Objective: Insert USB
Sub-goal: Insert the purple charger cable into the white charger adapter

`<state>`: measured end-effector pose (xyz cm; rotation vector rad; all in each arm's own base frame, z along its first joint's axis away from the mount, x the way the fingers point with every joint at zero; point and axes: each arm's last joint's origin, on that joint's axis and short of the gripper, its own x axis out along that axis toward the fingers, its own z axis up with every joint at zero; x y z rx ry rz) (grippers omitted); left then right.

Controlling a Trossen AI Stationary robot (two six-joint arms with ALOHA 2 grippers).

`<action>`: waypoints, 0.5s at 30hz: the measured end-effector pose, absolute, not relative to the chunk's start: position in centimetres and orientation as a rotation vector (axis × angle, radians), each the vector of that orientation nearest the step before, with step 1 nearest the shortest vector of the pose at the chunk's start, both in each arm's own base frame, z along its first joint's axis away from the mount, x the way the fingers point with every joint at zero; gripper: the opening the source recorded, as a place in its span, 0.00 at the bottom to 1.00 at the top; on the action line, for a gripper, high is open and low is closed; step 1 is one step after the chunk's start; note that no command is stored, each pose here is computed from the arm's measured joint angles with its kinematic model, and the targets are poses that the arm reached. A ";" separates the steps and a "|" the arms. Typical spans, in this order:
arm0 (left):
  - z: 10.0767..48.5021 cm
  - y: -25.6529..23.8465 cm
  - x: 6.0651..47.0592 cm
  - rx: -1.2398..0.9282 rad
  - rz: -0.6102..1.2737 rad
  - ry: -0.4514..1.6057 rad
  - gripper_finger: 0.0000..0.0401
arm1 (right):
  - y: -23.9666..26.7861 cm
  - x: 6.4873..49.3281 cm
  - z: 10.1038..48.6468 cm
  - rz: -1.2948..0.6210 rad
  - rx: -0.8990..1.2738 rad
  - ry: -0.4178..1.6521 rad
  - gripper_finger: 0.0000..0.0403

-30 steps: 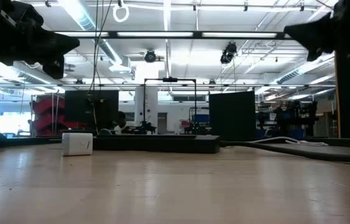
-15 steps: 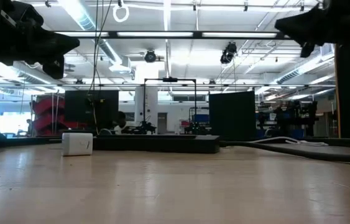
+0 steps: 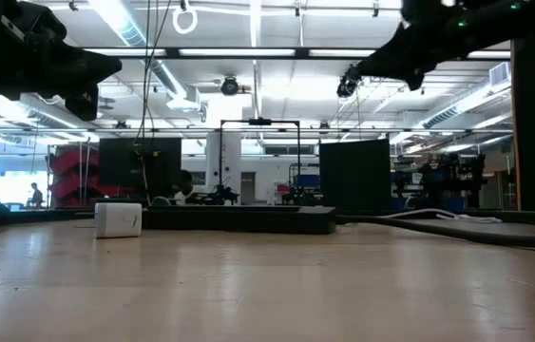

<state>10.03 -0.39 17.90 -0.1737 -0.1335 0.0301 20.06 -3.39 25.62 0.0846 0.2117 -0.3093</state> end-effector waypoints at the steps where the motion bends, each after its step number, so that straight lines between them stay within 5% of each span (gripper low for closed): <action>1: 17.9 -0.4 10.0 -0.174 0.030 -0.133 0.00 | -3.4 20.4 25.5 -0.312 0.096 0.235 0.11; 15: 17.9 -0.4 10.0 -0.174 0.030 -0.133 0.00 | -4.0 23.9 19.9 -0.380 0.255 0.578 0.13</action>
